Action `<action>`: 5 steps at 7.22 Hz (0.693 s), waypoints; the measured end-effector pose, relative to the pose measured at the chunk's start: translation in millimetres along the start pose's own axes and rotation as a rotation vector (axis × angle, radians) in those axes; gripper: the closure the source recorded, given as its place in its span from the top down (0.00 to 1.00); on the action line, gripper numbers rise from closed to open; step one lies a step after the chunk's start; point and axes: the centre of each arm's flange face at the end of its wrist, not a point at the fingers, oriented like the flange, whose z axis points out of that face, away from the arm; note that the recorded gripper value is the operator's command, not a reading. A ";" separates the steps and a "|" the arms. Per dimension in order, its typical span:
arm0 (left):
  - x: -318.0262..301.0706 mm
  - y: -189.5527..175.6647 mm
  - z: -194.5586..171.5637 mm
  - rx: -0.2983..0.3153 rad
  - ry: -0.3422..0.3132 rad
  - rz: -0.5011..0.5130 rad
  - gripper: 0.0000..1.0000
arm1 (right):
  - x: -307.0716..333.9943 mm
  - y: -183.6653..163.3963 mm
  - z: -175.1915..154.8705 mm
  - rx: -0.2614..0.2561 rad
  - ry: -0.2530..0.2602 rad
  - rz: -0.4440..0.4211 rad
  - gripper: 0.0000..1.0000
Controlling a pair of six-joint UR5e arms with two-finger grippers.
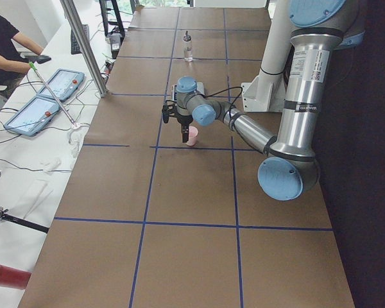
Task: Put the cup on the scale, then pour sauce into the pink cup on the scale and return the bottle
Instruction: 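Move the left gripper down to the pink cup and grasp its rim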
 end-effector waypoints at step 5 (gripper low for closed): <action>4.7 16.2 29.9 -0.053 -0.028 0.021 0.60 | -1.5 -1.0 -1.1 0.002 -0.001 -0.003 1.00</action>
